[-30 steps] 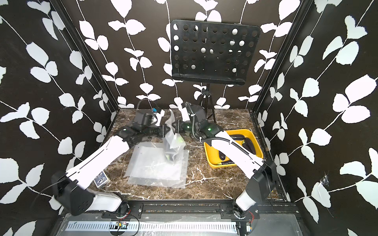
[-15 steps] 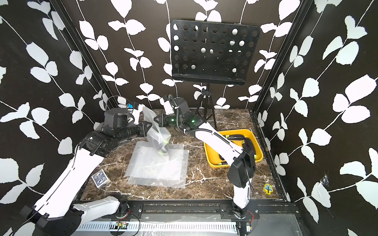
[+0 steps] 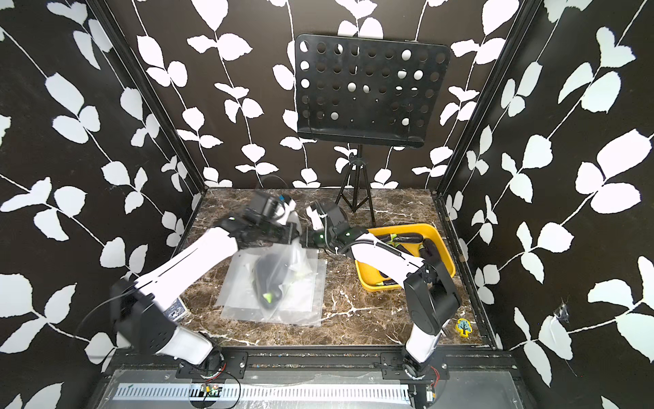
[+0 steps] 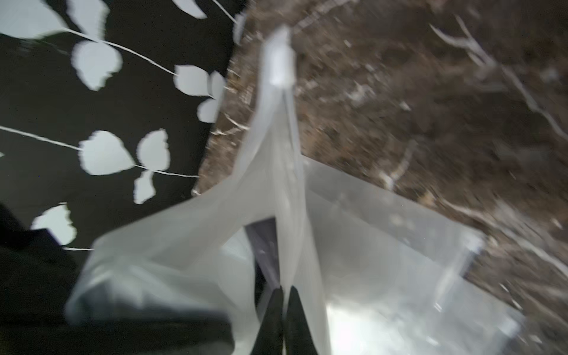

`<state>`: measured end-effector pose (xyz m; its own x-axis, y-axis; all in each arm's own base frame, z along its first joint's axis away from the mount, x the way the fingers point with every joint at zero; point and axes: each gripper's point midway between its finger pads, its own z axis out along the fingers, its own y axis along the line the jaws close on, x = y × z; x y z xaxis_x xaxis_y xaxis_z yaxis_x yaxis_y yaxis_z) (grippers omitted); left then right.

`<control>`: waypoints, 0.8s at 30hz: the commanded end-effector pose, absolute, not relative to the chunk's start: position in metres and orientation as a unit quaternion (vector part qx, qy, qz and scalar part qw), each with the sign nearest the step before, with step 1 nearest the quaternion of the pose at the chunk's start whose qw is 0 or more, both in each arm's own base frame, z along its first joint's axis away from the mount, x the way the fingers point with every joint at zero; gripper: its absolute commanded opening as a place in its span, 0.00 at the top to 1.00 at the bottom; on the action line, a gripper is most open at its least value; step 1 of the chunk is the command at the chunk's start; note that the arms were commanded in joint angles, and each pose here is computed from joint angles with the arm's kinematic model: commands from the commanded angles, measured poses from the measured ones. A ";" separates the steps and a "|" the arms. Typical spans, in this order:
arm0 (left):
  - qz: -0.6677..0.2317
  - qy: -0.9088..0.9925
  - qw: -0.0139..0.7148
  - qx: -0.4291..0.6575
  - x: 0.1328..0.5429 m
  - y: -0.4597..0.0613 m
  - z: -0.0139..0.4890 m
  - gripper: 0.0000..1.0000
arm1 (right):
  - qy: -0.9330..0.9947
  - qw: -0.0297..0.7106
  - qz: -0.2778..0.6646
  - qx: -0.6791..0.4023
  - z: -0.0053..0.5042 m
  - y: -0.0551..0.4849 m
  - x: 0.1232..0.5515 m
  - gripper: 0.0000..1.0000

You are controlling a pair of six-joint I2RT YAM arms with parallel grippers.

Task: Place the eggplant in a zip-top bag and seal the zipper
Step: Adjust the zipper food storage bag in the zipper food storage bag.

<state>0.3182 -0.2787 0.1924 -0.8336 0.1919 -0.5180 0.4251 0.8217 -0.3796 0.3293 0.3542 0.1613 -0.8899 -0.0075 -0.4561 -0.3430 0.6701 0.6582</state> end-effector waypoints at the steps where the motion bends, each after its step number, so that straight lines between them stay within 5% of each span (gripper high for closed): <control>1: -0.296 0.911 0.229 0.174 0.311 -0.309 0.189 1.00 | 0.898 0.222 0.372 -0.074 0.144 0.334 0.330 1.00; 16: -0.336 0.906 0.177 0.185 0.280 -0.349 0.156 1.00 | 0.900 0.234 0.363 -0.065 0.150 0.287 0.329 0.94; 24: -0.339 0.905 0.173 0.189 0.274 -0.345 0.150 1.00 | 0.895 0.245 0.368 -0.051 0.170 0.266 0.333 0.62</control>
